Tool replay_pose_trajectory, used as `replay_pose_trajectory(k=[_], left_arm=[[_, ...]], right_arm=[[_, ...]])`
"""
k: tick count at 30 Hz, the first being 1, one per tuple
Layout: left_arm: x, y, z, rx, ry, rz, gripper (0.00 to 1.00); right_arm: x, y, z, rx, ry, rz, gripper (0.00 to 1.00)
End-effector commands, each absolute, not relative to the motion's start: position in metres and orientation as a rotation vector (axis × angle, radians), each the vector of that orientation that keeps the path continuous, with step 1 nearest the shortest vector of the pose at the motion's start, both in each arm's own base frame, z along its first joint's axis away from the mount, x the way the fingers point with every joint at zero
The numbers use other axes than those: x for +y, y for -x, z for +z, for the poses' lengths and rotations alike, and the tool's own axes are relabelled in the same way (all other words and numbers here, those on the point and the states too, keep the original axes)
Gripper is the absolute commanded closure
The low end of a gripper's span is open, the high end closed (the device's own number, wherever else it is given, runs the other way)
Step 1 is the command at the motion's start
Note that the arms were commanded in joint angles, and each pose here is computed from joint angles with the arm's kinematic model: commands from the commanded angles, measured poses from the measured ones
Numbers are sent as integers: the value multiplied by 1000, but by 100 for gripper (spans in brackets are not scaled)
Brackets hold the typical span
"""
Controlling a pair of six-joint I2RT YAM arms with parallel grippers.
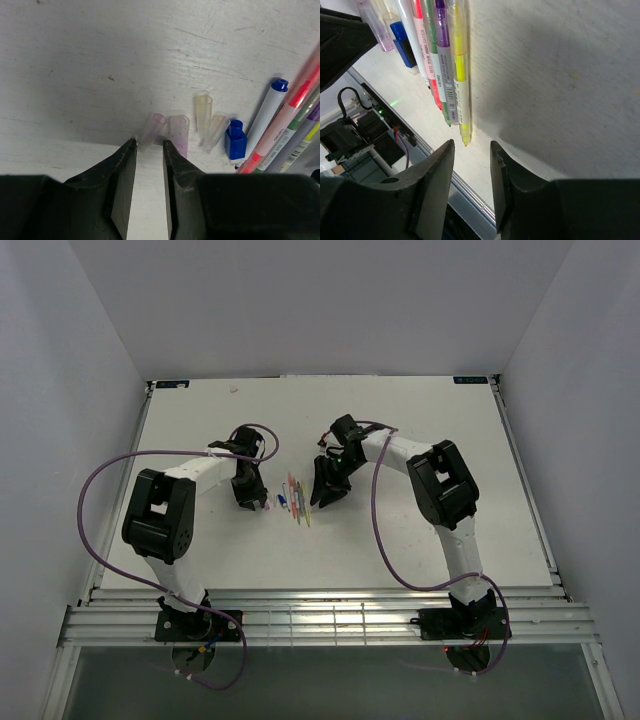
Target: Open the pen caps
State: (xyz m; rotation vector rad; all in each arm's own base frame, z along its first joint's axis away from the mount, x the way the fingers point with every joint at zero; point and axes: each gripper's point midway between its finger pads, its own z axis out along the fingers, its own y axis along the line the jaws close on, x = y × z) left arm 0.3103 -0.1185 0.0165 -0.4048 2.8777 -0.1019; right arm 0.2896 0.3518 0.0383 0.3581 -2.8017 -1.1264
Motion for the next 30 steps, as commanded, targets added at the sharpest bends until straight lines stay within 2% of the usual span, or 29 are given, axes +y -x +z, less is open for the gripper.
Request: replay_pose_trajectory(k=[1, 9, 13, 19, 30], left_arm=[[-124, -315, 38, 2837, 395, -169, 62], [-139, -316, 72, 2780, 427, -319, 61], [-146, -311, 99, 2739, 463, -404, 58], [-155, -303, 123, 2704, 475, -518, 58], [-160, -304, 152, 2639, 414, -587, 58]], right_arm=[[349, -305, 63, -2875, -411, -1151, 59], [268, -350, 102, -3073, -205, -1113, 59], [201, -364, 113, -3247, -40, -914, 59], [101, -359, 88, -3308, 252, -555, 62], [43, -347, 56, -3280, 377, -295, 65]])
